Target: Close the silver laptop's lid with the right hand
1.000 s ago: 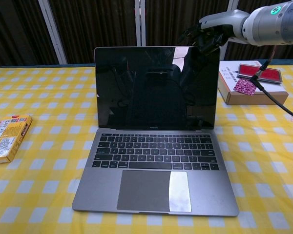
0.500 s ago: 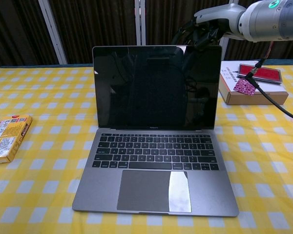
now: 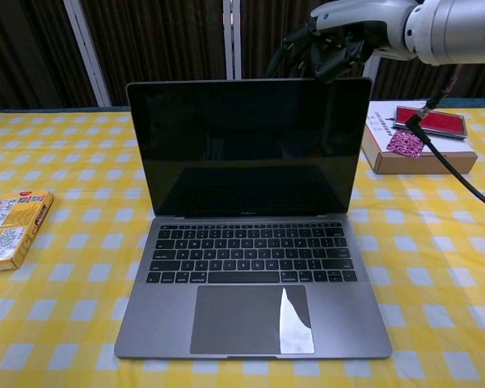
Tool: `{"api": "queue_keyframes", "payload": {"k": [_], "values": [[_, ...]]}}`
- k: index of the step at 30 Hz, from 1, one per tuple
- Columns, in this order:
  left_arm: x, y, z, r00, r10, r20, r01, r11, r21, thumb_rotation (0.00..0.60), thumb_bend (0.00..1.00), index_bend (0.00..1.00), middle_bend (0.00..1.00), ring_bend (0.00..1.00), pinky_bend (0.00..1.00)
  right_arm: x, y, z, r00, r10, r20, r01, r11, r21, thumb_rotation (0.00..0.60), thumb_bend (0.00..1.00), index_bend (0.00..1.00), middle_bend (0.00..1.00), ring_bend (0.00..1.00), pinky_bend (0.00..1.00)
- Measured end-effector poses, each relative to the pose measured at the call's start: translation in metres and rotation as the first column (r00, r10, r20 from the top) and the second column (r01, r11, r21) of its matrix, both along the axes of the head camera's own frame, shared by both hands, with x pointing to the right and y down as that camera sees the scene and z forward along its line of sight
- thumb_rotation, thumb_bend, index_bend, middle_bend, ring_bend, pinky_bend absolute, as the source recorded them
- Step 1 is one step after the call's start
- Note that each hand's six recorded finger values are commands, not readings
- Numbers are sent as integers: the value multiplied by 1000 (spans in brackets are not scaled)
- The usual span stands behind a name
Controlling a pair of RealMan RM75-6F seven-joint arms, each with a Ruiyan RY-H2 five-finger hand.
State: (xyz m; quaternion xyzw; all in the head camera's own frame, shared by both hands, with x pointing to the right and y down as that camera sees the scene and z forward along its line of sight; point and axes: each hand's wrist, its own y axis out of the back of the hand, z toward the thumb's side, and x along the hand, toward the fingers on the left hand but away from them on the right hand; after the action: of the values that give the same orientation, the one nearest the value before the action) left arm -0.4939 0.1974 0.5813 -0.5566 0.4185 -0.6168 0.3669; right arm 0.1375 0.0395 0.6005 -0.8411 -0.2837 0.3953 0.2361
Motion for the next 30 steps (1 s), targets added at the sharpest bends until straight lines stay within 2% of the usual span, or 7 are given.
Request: {"api": "queue_keyframes", "payload": {"k": [9, 15, 18, 25, 30], "values": [[4, 0, 1, 1000, 11, -5, -11, 1000, -4, 600, 0, 0, 0, 0, 0, -4, 47, -20, 986, -164, 8, 164, 986, 21, 600, 1000, 308, 442, 422, 379], [5, 1, 2, 1000, 15, -3, -15, 1000, -6, 600, 0, 0, 0, 0, 0, -4, 79, -21, 960, -280, -12, 280, 959, 46, 600, 1000, 294, 426, 422, 379], [5, 1, 2, 1000, 16, -3, -16, 1000, -7, 600, 0, 0, 0, 0, 0, -3, 95, -18, 938, -345, -37, 347, 936, 66, 600, 1000, 271, 412, 422, 379], [5, 1, 2, 1000, 16, -3, -16, 1000, -8, 600, 0, 0, 0, 0, 0, -1, 129, 1, 868, -483, -113, 495, 860, 124, 600, 1000, 251, 404, 420, 379], [6, 2, 3, 1000, 19, -6, -19, 1000, -10, 600, 0, 0, 0, 0, 0, 0, 148, 16, 835, -533, -133, 548, 826, 130, 600, 1000, 224, 384, 404, 370]]}}
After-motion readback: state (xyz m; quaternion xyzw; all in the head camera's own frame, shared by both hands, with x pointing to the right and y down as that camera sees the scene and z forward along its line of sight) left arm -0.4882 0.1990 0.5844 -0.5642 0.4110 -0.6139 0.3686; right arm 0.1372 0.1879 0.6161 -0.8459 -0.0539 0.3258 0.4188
